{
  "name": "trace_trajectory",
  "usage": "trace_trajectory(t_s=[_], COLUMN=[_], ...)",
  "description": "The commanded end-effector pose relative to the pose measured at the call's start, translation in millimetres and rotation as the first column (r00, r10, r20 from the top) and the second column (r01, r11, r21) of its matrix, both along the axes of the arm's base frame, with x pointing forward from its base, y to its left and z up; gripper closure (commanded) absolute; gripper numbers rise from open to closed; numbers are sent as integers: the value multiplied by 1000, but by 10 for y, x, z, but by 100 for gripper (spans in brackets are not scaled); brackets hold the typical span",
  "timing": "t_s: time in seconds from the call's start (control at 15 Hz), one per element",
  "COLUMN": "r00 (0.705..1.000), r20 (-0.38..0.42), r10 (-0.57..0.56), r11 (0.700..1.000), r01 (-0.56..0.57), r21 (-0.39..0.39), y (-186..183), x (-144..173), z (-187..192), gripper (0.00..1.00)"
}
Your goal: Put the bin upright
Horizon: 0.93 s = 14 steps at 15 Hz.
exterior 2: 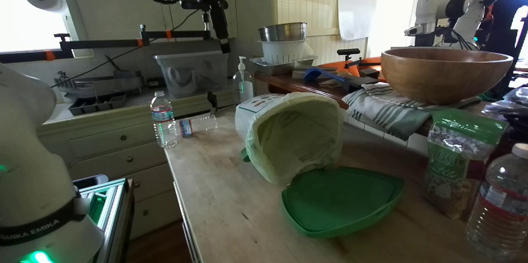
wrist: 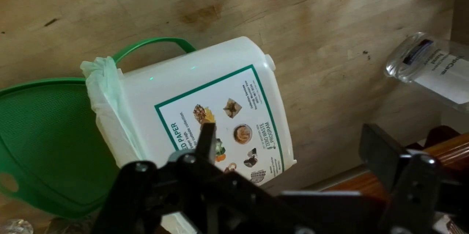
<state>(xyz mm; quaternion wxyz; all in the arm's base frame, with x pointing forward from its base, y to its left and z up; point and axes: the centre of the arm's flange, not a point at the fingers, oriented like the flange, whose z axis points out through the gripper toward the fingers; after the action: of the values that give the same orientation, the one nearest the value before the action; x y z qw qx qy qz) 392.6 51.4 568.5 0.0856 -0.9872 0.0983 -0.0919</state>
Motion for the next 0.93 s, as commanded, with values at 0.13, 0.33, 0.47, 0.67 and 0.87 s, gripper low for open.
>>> trace_trajectory(t_s=[0.13, 0.33, 0.47, 0.67, 0.87], r00=[997, 998, 998, 998, 999], r20=[-54, -48, -57, -53, -37], r10=[63, 33, 27, 33, 28], r11=[998, 999, 999, 999, 1000], r01=[-62, -32, -26, -32, -27], r21=[16, 20, 20, 16, 10], y=[-465, -488, -528, -494, -527], x=[220, 165, 180, 172, 220], z=[-139, -205, -224, -205, -190], gripper=[0, 0, 0, 0, 0])
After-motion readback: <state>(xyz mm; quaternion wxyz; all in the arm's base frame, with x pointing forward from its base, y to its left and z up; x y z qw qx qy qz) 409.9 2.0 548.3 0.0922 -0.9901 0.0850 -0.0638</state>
